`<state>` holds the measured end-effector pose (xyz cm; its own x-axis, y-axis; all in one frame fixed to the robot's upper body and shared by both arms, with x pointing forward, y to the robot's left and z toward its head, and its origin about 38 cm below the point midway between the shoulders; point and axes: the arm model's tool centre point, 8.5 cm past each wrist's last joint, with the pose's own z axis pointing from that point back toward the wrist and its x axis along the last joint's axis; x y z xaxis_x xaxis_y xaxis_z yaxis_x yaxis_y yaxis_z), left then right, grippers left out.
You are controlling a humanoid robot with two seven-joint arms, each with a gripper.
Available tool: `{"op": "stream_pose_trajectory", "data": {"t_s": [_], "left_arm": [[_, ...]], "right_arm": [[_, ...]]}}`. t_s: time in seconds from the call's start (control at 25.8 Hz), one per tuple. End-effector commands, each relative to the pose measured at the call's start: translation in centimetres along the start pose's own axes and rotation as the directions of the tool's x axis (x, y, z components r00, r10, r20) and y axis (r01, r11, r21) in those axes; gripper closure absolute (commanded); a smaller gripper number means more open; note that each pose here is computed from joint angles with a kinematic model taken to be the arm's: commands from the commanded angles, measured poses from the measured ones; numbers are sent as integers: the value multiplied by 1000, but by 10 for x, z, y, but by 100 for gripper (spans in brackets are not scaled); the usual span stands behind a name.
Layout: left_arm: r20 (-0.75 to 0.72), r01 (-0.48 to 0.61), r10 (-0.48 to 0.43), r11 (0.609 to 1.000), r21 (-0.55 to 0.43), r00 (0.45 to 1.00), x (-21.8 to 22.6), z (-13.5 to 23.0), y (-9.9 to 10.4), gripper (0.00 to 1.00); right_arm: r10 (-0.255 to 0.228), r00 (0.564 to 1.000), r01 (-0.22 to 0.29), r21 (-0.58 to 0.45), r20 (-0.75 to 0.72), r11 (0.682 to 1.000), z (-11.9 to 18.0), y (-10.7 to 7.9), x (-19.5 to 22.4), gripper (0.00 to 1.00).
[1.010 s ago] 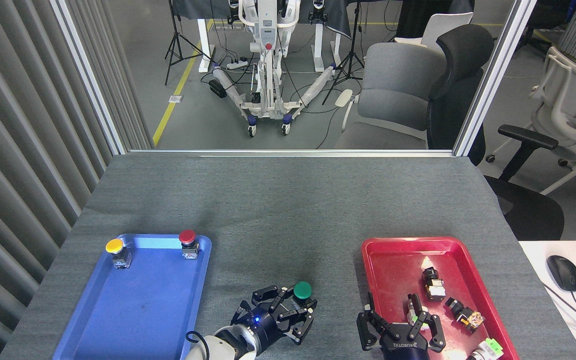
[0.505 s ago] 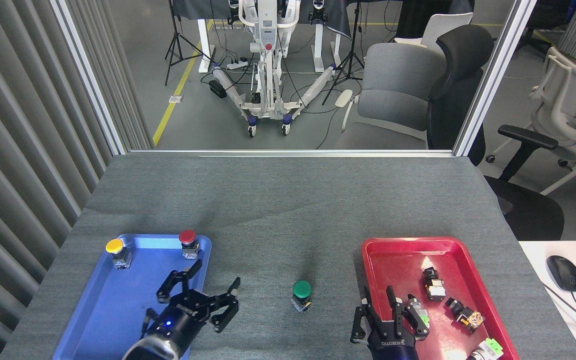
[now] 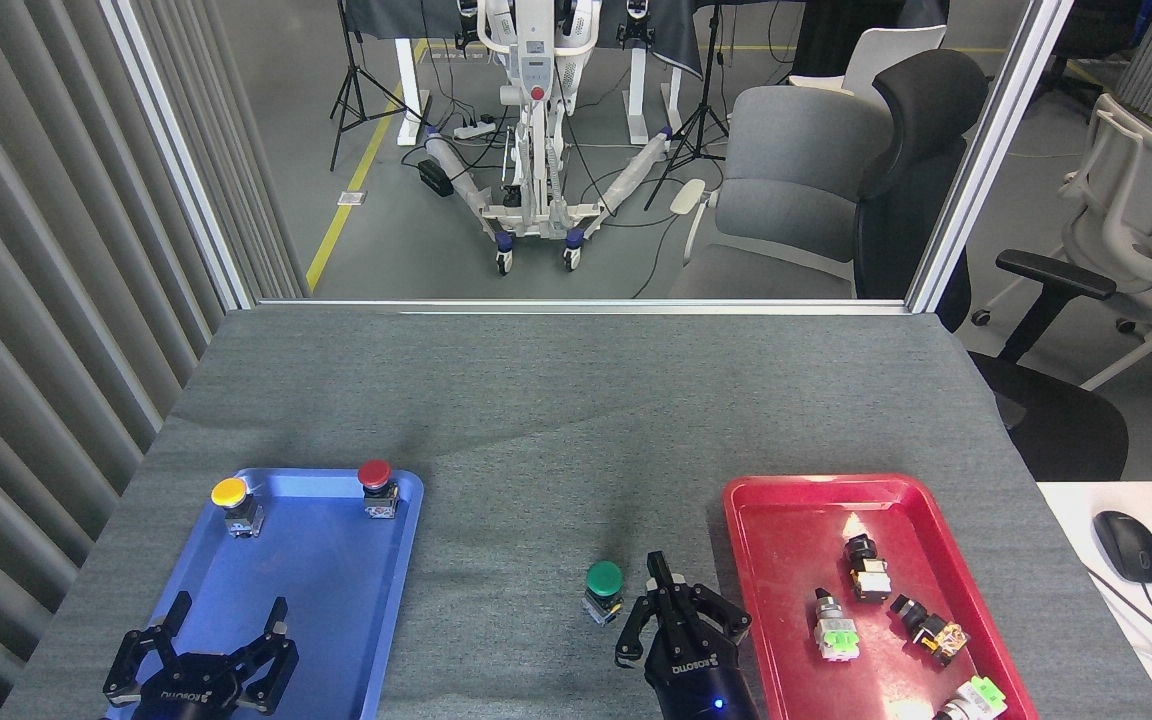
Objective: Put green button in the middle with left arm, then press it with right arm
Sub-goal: 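Move the right gripper over the green button and press down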
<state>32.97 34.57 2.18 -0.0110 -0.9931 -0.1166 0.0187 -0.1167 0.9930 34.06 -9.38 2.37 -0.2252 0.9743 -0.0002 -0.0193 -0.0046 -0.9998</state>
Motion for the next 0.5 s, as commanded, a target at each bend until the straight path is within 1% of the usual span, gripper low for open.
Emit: {"op": "stream_pose_trajectory", "data": {"t_s": [0.0, 0.12, 0.19, 0.35, 0.47], "left_arm": [[-6, 1, -1, 1000, -3, 1000, -3, -2, 0, 0], [-10, -1, 1, 1000, -12, 1000, -4, -2, -3, 0], [-10, 0, 0, 1000, -12, 1000, -4, -2, -3, 0], [-10, -1, 1, 1000, -11, 1000, -4, -1, -3, 0], [-9, -1, 1, 1000, -7, 1000, -4, -1, -2, 0]], "right_arm": [[0, 1000, -1, 42, 18, 999, -11, 8, 19, 100], [9, 999, -12, 81, 35, 997, -23, 19, 27, 100], [5, 999, -9, 91, 45, 996, -27, 21, 34, 100], [2, 998, -9, 127, 56, 992, -25, 33, 37, 100], [-3, 998, -6, 169, 56, 986, -21, 46, 39, 100]]}}
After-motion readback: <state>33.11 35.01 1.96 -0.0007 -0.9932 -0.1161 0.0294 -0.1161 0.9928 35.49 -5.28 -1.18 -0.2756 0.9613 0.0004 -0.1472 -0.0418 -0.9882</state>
